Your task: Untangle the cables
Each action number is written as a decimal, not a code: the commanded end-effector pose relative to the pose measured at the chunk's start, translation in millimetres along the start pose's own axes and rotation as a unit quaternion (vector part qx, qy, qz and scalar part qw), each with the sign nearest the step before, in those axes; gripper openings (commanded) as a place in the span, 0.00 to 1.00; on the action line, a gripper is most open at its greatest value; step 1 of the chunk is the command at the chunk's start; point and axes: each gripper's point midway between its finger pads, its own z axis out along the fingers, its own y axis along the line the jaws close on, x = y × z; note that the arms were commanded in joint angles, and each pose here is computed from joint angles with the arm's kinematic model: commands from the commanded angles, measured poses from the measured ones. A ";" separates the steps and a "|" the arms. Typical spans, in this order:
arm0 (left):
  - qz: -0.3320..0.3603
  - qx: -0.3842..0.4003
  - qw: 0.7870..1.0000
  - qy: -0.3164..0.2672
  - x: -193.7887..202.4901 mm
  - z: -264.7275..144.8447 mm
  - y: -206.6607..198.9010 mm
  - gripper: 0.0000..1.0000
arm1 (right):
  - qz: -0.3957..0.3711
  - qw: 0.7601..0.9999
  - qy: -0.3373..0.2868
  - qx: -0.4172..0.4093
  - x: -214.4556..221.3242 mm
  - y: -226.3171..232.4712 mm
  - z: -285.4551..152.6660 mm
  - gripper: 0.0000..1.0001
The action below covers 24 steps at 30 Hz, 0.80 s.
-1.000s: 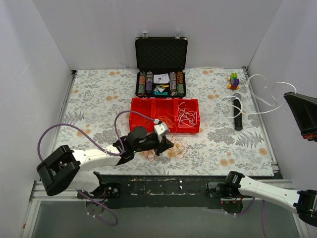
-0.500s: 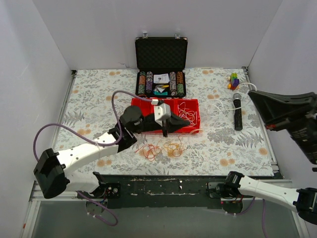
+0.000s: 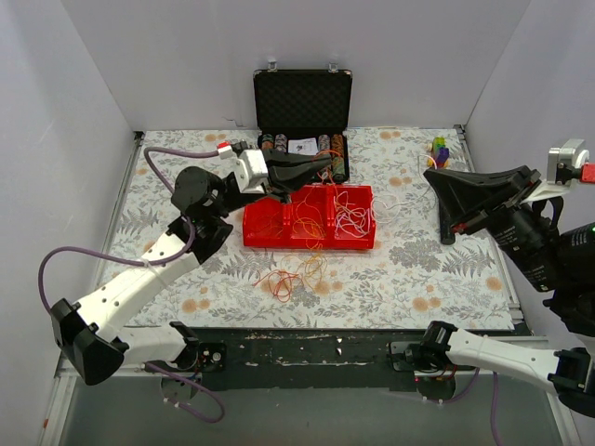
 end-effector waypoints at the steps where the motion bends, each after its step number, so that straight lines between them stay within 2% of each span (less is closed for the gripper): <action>1: 0.054 -0.011 0.997 -0.059 -52.8 5.1 15.0 0.00 | 0.004 0.999 -0.031 0.008 -14.1 -2.0 1.7 0.01; 5: 0.049 0.013 0.995 -0.087 -85.7 9.8 9.0 0.00 | -0.002 1.000 -0.018 0.023 4.2 -7.9 7.4 0.01; 12: 0.035 0.031 0.994 -0.099 -120.8 8.0 3.3 0.00 | -0.033 0.998 0.012 0.059 41.4 -18.9 29.0 0.01; 24: 0.006 0.083 0.993 -0.086 -133.1 -1.6 -21.2 0.00 | -0.096 0.990 0.042 0.090 95.4 -27.4 92.6 0.01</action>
